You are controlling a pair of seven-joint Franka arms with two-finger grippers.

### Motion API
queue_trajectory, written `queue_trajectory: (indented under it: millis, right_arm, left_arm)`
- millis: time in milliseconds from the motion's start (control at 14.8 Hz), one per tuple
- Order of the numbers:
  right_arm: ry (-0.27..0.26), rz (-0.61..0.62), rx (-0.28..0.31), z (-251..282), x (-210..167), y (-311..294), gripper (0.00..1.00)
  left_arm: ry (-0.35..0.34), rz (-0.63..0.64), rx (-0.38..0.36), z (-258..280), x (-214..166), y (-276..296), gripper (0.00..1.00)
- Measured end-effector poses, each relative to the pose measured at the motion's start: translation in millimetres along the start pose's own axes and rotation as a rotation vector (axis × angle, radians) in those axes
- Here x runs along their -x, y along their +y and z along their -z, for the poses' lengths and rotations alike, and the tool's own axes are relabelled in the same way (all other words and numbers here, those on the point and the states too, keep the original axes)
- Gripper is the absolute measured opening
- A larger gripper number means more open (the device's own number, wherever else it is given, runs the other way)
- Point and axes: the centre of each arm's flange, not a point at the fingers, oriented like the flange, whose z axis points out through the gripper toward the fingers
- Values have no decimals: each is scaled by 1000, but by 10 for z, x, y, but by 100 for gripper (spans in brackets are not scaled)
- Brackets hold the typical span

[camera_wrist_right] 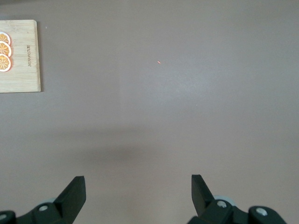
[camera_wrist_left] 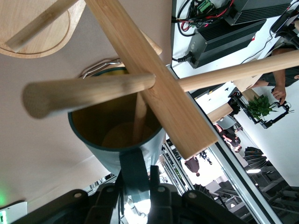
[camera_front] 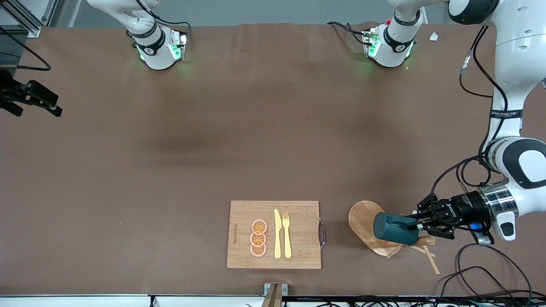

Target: Pass cup and hang on rack

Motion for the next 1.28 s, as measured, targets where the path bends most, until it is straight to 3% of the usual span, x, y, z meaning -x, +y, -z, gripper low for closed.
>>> queue_trajectory:
  millis: [68, 135, 608, 675, 743, 945, 1283]
  right_arm:
    - [0, 0, 0, 0, 0, 0, 100]
    - [0, 0, 0, 0, 0, 0, 100]
    - [0, 0, 0, 0, 0, 0, 100]
    - [0, 0, 0, 1, 0, 0, 100]
    - [0, 0, 0, 1, 0, 0, 100]
    - [0, 0, 0, 1, 0, 1, 100]
    - [0, 0, 0, 2, 0, -1, 100]
  left_arm:
    - [1, -2, 2, 8, 2, 7, 22]
    - [3, -4, 6, 18, 7, 20, 30]
    - [7, -79, 42, 156, 353, 315, 96]
    - [27, -114, 32, 226, 506, 391, 100]
    - [69, -168, -9, 284, 678, 449, 100]
    - [234, -379, -226, 223, 1365, 555, 100]
    - [458, -657, -687, -7, 2318, 388, 100]
